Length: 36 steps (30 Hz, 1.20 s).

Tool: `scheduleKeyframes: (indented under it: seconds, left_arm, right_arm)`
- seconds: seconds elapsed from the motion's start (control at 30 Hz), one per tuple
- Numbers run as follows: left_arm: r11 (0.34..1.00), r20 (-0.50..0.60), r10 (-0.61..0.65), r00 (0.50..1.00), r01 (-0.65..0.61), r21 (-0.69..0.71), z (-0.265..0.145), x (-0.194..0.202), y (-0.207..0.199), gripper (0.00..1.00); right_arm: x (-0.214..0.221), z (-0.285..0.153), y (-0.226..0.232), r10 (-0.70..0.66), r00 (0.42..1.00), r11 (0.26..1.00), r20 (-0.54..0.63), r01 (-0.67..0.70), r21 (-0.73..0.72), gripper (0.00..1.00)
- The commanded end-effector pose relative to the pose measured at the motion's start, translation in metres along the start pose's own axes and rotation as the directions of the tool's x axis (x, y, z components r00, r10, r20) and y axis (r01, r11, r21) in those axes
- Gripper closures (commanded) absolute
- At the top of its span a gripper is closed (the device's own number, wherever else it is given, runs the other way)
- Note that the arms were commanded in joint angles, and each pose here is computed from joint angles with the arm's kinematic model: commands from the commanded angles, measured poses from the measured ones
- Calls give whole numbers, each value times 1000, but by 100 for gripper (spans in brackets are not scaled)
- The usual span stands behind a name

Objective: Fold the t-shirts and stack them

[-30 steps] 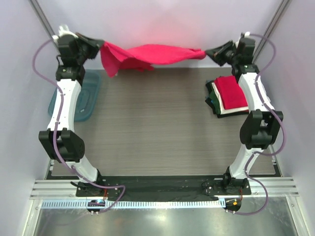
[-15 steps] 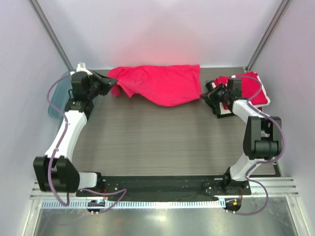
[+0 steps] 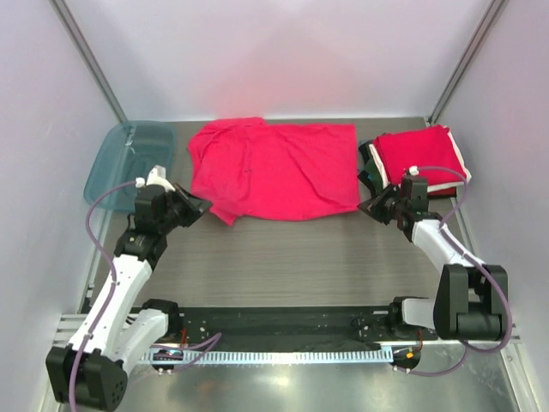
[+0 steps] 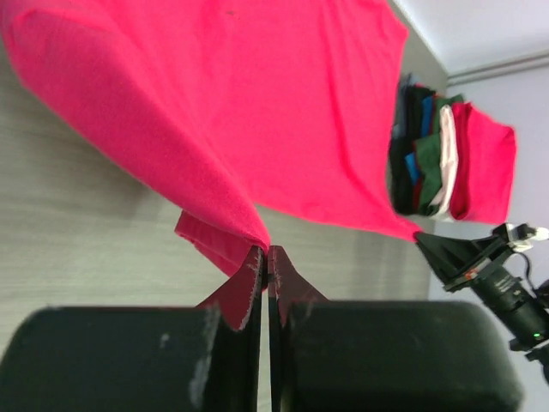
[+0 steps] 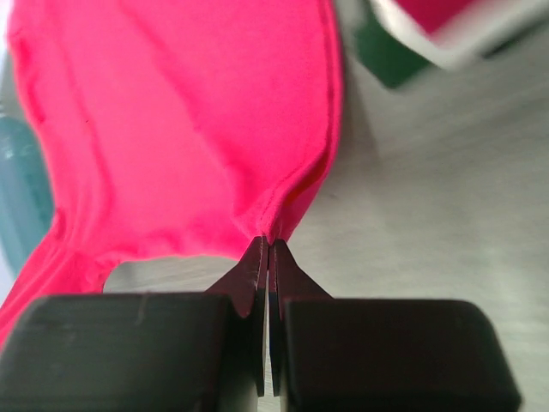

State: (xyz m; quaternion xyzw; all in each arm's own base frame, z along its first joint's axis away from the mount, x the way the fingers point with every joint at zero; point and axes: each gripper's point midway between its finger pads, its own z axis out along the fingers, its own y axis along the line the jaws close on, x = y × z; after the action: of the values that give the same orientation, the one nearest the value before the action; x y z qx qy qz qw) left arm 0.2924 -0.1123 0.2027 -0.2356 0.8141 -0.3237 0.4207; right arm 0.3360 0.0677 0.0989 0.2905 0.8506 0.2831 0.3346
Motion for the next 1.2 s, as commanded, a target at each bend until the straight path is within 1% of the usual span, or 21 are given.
scheduleKeyframes:
  seconds: [0.0,0.03,0.1,0.17,0.23,0.3,0.33,0.4,0.47,0.53,0.57,0.67,0.73,0.8,0.83,0.87,0.97,1.03,1.1,1.17]
  left_arm:
    - [999,-46,37,998,-38,-27,-10,21,19,100]
    - [999,-64,38,997,-40,-33,-12,31,27,100]
    - [997,-100,42,994,-49,-61,-14,44,41,100]
    - [993,-121,37,992,-50,-108,-16,55,58,100]
    - [981,-129,18,991,-42,-187,-20,62,77,100]
    - [979,-140,-7,990,-22,-202,-22,68,80,100]
    - [977,-149,-43,988,11,-211,-21,75,83,100]
    - [977,-173,-77,982,40,-209,-22,84,84,100]
    - [976,-193,-77,978,34,-217,-23,93,88,100]
    - [973,-185,-85,979,41,-225,-29,97,92,100]
    - [973,-176,-91,980,49,-228,-31,98,93,100]
    - [972,-90,-105,990,83,-220,-43,91,93,100]
    - [964,2,-99,995,96,-249,-54,80,98,100]
    - [944,63,-118,991,132,-303,-64,74,107,100]
    - [941,125,-111,986,144,-305,-70,62,106,99]
    - [931,140,-122,983,162,-326,-74,61,110,100]
    - [937,166,-117,979,165,-309,-81,52,103,100]
    - [942,156,-114,981,157,-296,-82,52,98,100]
    - [942,145,-121,982,160,-296,-81,55,99,100]
    - [939,128,-132,983,165,-302,-80,59,100,100]
  right_arm:
    - [-12,-15,-15,-46,993,996,105,37,81,99]
    - [-12,-17,-22,-53,991,993,120,40,113,99]
    - [-9,-24,-26,-61,990,991,126,44,129,99]
    - [1,-28,-37,-63,993,985,100,46,164,99]
    - [10,-32,-44,-64,994,983,88,47,176,99]
    - [17,-34,-49,-62,995,983,77,47,179,99]
    - [23,-35,-52,-62,996,983,67,49,177,99]
    - [32,-36,-57,-56,998,980,36,48,191,99]
    - [39,-38,-63,-56,998,977,14,52,205,99]
    - [42,-42,-69,-63,998,972,8,60,229,99]
    - [43,-43,-72,-67,998,969,7,63,239,99]
    - [44,-47,-78,-76,997,960,9,71,270,99]
    - [40,-50,-84,-78,997,949,28,66,308,99]
    - [42,-52,-88,-68,997,943,22,57,328,99]
    - [43,-51,-88,-62,998,943,22,51,330,99]
    - [43,-51,-89,-60,998,942,21,49,333,99]
    - [49,-49,-92,-46,999,940,-7,46,338,99]
    - [52,-48,-92,-49,999,938,-23,54,342,99]
    - [51,-47,-93,-62,998,929,-15,63,364,99]
    - [54,-45,-95,-81,997,910,-21,82,405,99]
